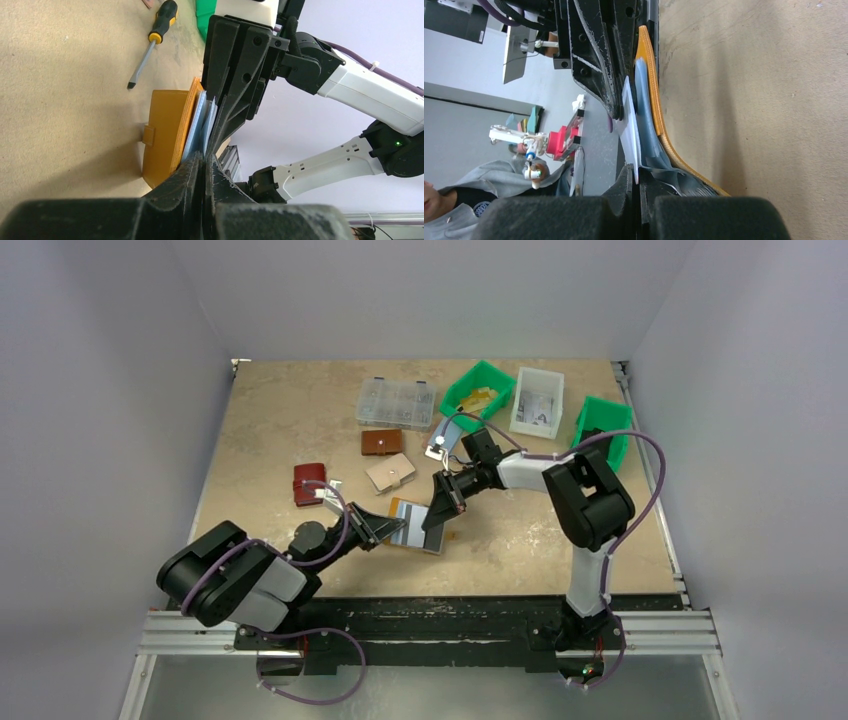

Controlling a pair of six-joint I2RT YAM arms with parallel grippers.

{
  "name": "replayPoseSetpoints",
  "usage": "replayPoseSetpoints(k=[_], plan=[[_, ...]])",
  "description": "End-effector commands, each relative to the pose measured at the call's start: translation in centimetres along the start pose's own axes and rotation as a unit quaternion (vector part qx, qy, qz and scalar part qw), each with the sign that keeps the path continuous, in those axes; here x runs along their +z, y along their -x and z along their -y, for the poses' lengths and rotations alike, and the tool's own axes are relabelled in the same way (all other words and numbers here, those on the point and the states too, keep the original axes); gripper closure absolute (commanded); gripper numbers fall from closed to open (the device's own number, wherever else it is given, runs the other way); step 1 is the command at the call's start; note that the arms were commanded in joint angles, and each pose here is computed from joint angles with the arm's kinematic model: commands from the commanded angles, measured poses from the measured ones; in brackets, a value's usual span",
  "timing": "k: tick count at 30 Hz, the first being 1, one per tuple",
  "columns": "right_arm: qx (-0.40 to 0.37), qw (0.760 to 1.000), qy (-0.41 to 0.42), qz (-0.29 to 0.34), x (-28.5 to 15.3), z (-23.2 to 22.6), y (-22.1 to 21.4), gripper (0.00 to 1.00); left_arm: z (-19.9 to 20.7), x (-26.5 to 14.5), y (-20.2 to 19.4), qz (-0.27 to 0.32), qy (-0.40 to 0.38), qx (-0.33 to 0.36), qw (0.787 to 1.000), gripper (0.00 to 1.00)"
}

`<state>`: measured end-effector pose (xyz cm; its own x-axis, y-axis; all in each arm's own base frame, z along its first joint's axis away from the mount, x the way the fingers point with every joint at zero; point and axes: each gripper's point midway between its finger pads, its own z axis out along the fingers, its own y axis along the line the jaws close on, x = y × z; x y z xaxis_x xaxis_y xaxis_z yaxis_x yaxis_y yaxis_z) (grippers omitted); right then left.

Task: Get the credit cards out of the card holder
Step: Remove the credit card from the card holder.

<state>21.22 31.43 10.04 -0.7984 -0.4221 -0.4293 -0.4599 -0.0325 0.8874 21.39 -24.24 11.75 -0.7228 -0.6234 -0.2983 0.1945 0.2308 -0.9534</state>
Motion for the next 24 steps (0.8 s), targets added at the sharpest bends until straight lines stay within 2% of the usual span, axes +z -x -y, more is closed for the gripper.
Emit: replayPoseSetpoints(k=[1, 13, 19, 24], plan=[[0.007, 1.000, -0.030, -0.005, -0.2, 2.0, -0.5, 1.00, -0.5, -2.3, 0.7, 0.034, -0.004, -0.014, 0.999, 1.00], [0.023, 0.996, -0.079, -0.026, -0.2, 5.2, -2.0, 1.00, -4.5, -2.7, -1.1, 0.001, 0.061, -0.025, 0.998, 1.00], [0.028, 0.995, -0.088, -0.034, -0.3, 5.9, -2.4, 1.00, -6.0, -2.5, -2.0, -0.025, 0.075, -0.044, 0.996, 1.00], [0.028, 0.994, -0.103, -0.040, -0.4, 6.5, -2.6, 1.00, -5.8, -2.4, -1.9, -0.025, 0.068, -0.031, 0.997, 1.00]])
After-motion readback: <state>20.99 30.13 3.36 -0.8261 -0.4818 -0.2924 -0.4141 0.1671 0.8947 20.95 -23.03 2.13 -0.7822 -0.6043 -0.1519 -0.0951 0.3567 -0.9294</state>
